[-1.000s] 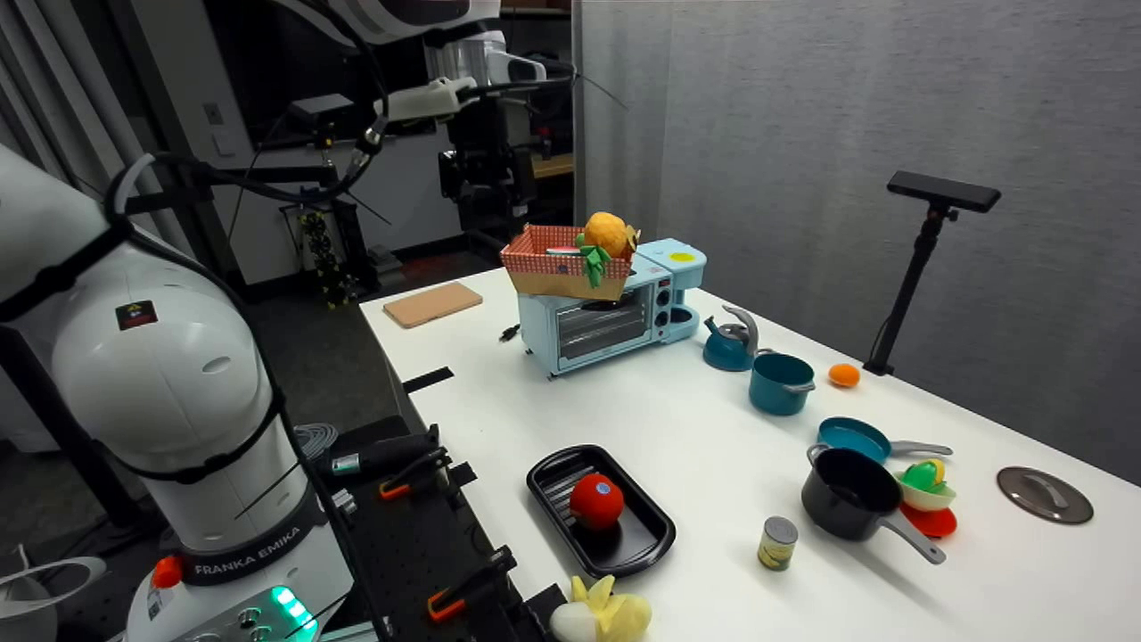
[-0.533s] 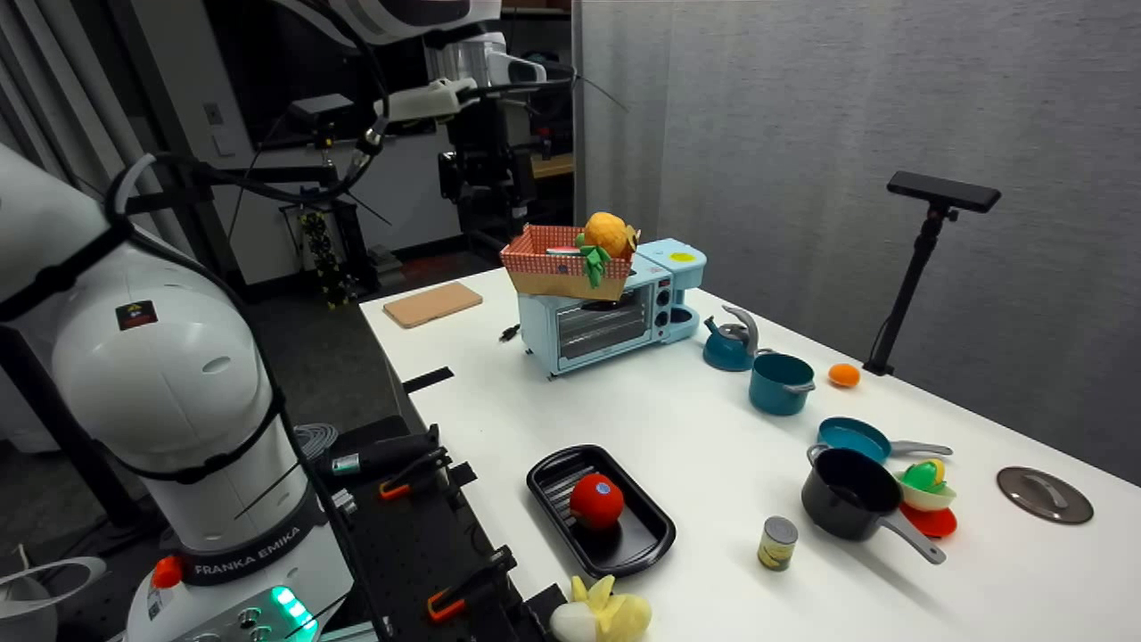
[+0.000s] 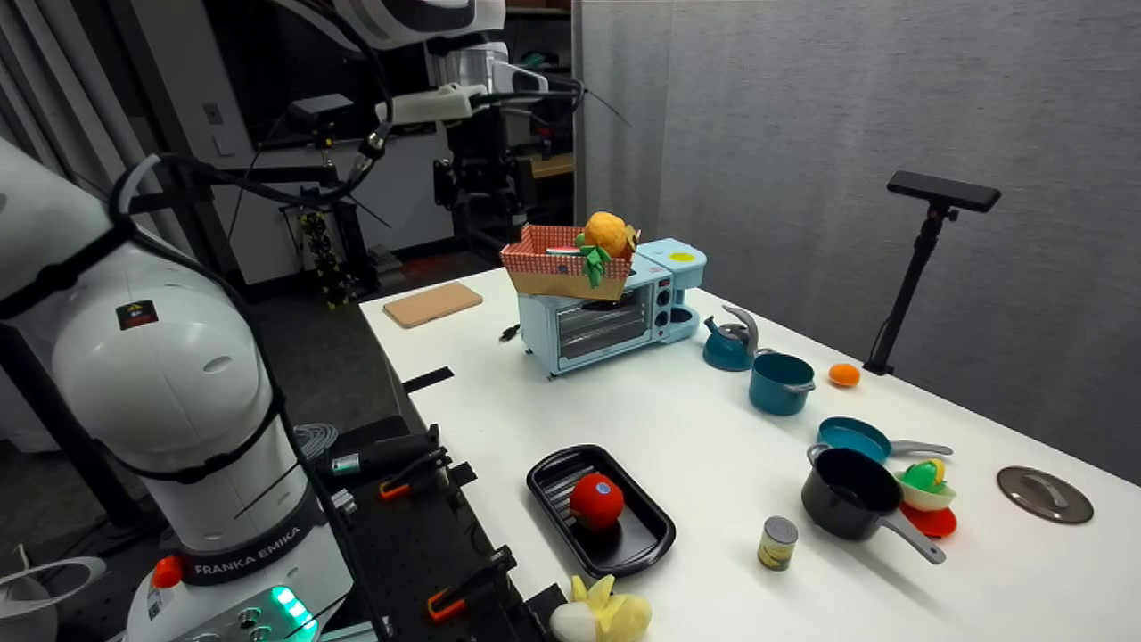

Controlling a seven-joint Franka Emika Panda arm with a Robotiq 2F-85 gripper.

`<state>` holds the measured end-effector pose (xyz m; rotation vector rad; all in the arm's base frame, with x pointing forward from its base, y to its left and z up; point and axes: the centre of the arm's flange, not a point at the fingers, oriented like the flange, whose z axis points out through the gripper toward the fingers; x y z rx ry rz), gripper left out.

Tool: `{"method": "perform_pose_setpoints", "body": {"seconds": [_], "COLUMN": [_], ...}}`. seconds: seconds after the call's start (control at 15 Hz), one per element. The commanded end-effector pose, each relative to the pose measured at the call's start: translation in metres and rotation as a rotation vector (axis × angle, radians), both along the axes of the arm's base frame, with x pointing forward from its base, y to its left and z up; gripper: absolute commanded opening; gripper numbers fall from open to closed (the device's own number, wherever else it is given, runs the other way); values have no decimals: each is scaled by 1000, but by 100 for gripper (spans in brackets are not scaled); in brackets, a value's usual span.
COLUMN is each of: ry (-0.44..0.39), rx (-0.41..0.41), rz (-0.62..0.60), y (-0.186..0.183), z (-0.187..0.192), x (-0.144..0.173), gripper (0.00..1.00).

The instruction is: Remove the pineapple plushie from the box and put it on the table

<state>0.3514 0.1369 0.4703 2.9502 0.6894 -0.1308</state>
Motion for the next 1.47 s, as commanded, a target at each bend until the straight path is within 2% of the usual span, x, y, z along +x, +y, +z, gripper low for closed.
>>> {"method": "perform_pose_setpoints", "body": {"seconds": [0.0, 0.4, 0.73, 0.8, 1.0, 1.07, 1.13, 1.27, 1.4], "ry": [26, 32, 27, 33, 1, -7, -4, -1, 3], "rx": [-7, 5, 14, 21, 50, 73, 54, 68, 68], "rz": [62, 129, 139, 130, 87, 70, 75, 55, 56], "y": [-1, 1, 1, -27, -57, -71, -59, -76, -76], "z": [4, 1, 2, 12, 24, 25, 16, 17, 16], "x": [1, 3, 3, 53, 89, 94, 65, 82, 86], "gripper": [100, 100, 100, 100, 100, 100, 100, 100, 100]}}
